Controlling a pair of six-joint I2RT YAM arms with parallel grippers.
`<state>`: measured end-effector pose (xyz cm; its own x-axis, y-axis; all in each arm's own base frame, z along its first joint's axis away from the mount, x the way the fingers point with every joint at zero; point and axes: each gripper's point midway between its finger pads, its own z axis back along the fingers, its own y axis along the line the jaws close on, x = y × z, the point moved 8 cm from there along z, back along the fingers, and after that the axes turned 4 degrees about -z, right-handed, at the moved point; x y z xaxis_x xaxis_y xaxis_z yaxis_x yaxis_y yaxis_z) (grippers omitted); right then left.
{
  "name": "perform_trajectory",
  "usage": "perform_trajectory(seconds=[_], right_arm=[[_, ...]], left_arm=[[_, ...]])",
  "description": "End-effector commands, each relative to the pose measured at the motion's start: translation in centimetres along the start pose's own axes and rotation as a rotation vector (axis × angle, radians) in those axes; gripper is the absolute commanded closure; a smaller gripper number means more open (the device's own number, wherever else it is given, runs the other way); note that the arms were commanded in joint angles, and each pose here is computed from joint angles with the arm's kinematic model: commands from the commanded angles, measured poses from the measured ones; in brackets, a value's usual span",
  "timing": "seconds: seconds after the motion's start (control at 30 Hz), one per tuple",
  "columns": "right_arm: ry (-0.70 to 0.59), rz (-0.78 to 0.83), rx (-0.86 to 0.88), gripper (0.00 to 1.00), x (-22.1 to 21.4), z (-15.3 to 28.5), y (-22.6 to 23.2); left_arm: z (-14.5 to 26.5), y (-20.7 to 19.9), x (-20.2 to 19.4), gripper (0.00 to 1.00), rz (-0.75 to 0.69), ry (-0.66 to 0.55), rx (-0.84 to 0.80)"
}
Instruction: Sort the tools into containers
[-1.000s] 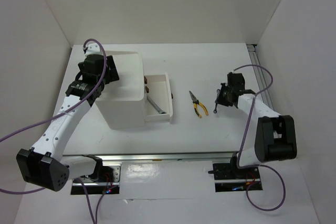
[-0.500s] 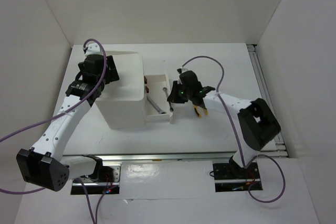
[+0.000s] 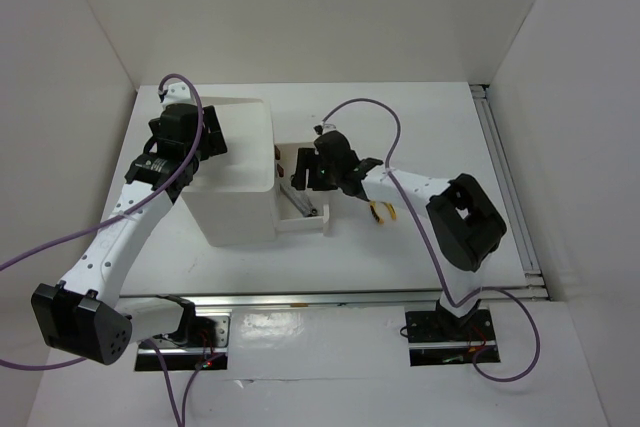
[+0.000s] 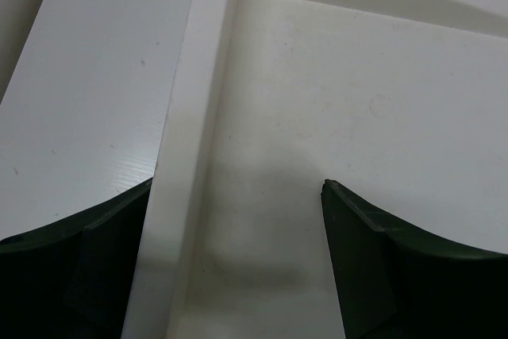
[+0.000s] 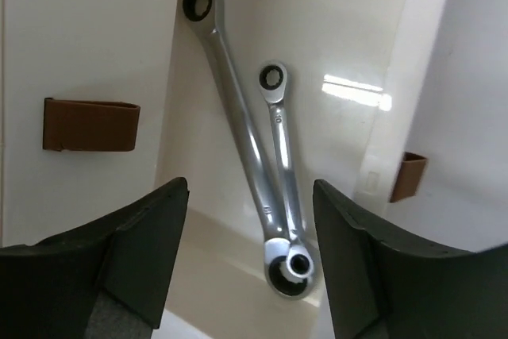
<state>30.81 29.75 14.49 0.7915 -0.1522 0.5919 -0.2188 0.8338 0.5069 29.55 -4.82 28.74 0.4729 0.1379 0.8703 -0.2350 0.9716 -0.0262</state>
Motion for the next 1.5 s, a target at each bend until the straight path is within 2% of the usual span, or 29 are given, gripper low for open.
perform_trajectory(seconds=[0.0,0.03,0.1,0.13,0.17,0.2,0.27,0.3,0.4,0.6,0.97,1.07,1.2,1.27,1.37,1.43,1.47], right_arm=[[-0.148,0.054,-0.025,0.28,2.9,2.6,1.2],[-0.206,0.056,-0.068,0.22,4.1,3.9,0.1],[-0.246,0.063,-0.113,0.22,4.9,5.0,-1.5],[-0.264,0.072,-0.177,0.26,5.2,5.8,-3.5],[-0.261,0.080,-0.210,0.44,5.1,5.7,-4.6],[-0.271,0.087,-0.233,0.57,5.3,6.0,-5.3],[-0.254,0.116,-0.323,0.94,4.8,5.8,-7.2],[-0.242,0.122,-0.339,1.00,4.7,5.5,-7.8],[-0.115,0.159,-0.328,1.00,2.7,3.0,-8.9],[-0.010,0.247,-0.131,1.00,0.0,-2.4,-5.2],[-0.031,0.317,0.033,1.00,-1.0,-5.7,2.5],[-0.021,0.288,0.071,1.00,-1.5,-6.5,3.3],[-0.030,0.220,0.231,1.00,-2.3,-6.6,5.1],[0.008,0.164,0.303,1.00,-3.2,-6.2,4.8],[-0.003,0.139,0.297,1.00,-3.0,-5.3,3.7],[-0.019,0.085,0.373,1.00,-2.4,-4.0,4.0],[-0.009,0.049,0.374,1.00,-2.6,-3.8,2.4]], left_arm=[[-0.9,-1.4,-6.6,0.10,-0.111,0.318,-0.109],[-0.9,-1.4,-6.6,0.10,-0.111,0.318,-0.109],[-0.9,-1.4,-6.6,0.10,-0.111,0.318,-0.109],[-0.9,-1.4,-6.6,0.10,-0.111,0.318,-0.109],[-0.9,-1.4,-6.6,0.10,-0.111,0.318,-0.109],[-0.9,-1.4,-6.6,0.10,-0.111,0.318,-0.109],[-0.9,-1.4,-6.6,0.10,-0.111,0.318,-0.109],[-0.9,-1.4,-6.6,0.10,-0.111,0.318,-0.109],[-0.9,-1.4,-6.6,0.10,-0.111,0.318,-0.109],[-0.9,-1.6,-6.5,0.10,-0.106,0.313,-0.120],[-0.7,-1.6,-6.4,0.10,-0.111,0.307,-0.133],[-0.7,-1.7,-6.4,0.10,-0.110,0.310,-0.142],[-0.7,-1.7,-6.4,0.10,-0.110,0.310,-0.142],[-0.7,-1.7,-6.4,0.10,-0.110,0.310,-0.142],[-0.6,-1.7,-6.4,0.10,-0.109,0.313,-0.150],[-0.6,-1.7,-6.4,0.10,-0.109,0.313,-0.150],[-0.6,-1.7,-6.4,0.10,-0.109,0.313,-0.150]])
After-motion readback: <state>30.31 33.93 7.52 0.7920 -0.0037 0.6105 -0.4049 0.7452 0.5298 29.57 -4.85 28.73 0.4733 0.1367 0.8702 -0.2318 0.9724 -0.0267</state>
